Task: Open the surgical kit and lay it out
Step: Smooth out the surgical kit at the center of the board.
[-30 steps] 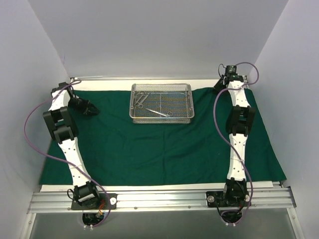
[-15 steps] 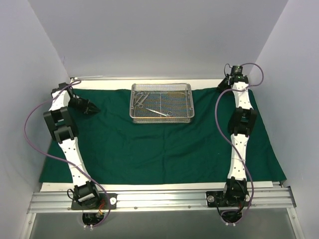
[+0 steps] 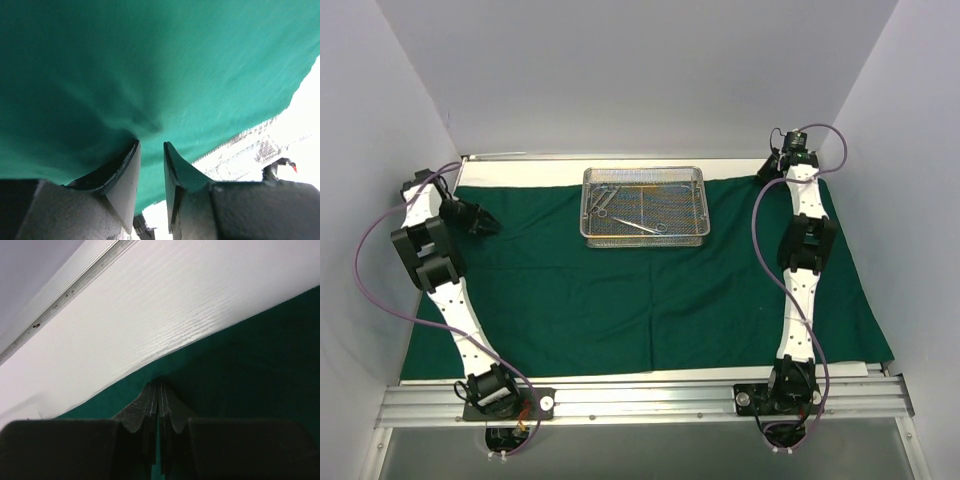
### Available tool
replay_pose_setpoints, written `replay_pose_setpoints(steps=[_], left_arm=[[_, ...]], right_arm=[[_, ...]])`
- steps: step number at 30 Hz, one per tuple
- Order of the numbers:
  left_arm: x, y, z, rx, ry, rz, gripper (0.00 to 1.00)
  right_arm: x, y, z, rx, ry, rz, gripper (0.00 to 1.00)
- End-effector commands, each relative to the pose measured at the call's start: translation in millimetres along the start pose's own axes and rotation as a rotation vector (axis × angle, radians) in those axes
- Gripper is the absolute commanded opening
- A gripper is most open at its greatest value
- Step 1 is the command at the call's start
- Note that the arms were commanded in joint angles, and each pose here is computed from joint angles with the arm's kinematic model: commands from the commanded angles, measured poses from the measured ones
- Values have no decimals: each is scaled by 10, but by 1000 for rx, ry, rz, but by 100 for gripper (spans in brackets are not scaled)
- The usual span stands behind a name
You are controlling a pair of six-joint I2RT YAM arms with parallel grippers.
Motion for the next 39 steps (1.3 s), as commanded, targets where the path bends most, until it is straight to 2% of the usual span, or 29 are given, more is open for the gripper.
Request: replay_pose_setpoints(steps=[1,6,10,14,16,24,25,28,29,39], left_arm=[[11,-53,-251,-95,63,-42,35],[-64,-207,-235,-132,88,-24,36],[-276,-586,-64,-210,163,33,37],[-489,-789,82,-249,221,88,40],[-593,-804,110,-257,240,117,41],[-772,-190,351,-149,239,136,40],[-765,-139,348,-142,231,132,40],[-739,53,306,-101,186,120,34],[-729,93,298,-87,172,115,33],[-785,313,144,-55,126,131,32]], right_arm=[[-462,136,548,215,-16,175,1],[-270,0,432,183,-65,124,5],[15,-288,177,108,-66,53,11],[225,-629,-1,33,-53,15,20],[311,-823,-38,-1,-65,15,28],[237,-1235,65,8,-137,72,40],[233,-1284,68,13,-137,69,40],[152,-1316,226,73,-132,82,12],[133,-1304,257,72,-133,82,0],[-370,-1132,693,176,-69,164,0]])
Point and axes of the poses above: each gripper's point midway between its finger pads, its own y axis out along the fingers, its own x axis along the line the jaws close on, z = x × y, the point moved 6 cm from there along -y, back along the fingers, and after that the axes turned 3 degrees about -y, right-handed, at the moved point
